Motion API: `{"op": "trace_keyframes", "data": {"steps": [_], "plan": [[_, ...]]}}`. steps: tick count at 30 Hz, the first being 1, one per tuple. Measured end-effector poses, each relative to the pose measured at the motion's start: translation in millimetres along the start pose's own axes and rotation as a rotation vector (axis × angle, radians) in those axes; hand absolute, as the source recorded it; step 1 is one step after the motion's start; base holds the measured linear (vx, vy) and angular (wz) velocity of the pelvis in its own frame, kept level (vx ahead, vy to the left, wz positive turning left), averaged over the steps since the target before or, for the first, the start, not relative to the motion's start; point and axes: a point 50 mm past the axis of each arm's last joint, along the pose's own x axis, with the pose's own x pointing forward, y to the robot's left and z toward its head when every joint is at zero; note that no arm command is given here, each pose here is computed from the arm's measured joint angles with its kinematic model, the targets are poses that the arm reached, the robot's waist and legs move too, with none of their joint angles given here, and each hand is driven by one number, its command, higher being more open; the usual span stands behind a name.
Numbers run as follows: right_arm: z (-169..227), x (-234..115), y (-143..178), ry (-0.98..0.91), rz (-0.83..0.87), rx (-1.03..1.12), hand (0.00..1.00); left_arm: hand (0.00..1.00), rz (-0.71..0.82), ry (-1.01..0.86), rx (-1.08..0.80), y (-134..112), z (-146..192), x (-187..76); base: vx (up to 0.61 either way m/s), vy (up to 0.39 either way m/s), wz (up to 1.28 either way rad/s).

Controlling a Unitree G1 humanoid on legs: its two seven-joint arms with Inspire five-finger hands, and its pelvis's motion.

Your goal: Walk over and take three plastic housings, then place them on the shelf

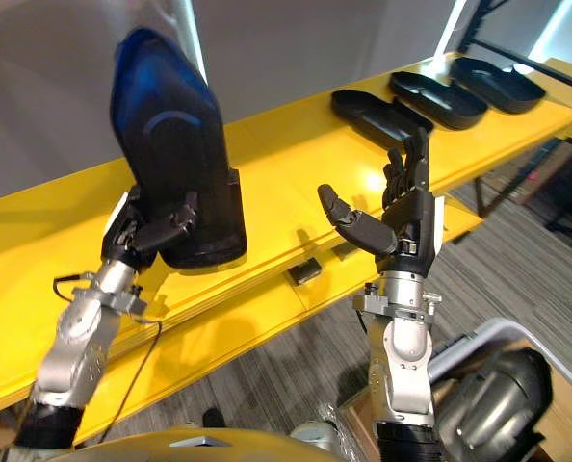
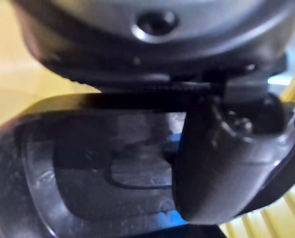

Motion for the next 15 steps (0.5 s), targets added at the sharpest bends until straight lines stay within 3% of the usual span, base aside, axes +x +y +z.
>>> {"op": "trace_keyframes", "data": {"steps": [7,11,15], "plan": [[3,-11,-2,0.051,0.051,0.019,1.00,0.00,0.272,0.084,-0.095,36,-6,28,-0.07,0.017,-0.36],[-4,-19,2,0.107,0.087,0.028,1.00,0.00,0.361,0.202,-0.118,45,-27,26,-0.02,-0.033,-0.19],[-9,-24,7,0.136,0.120,0.042,1.00,0.00,0.441,0.263,-0.194,52,-33,43,-0.02,-0.023,-0.11]]}}
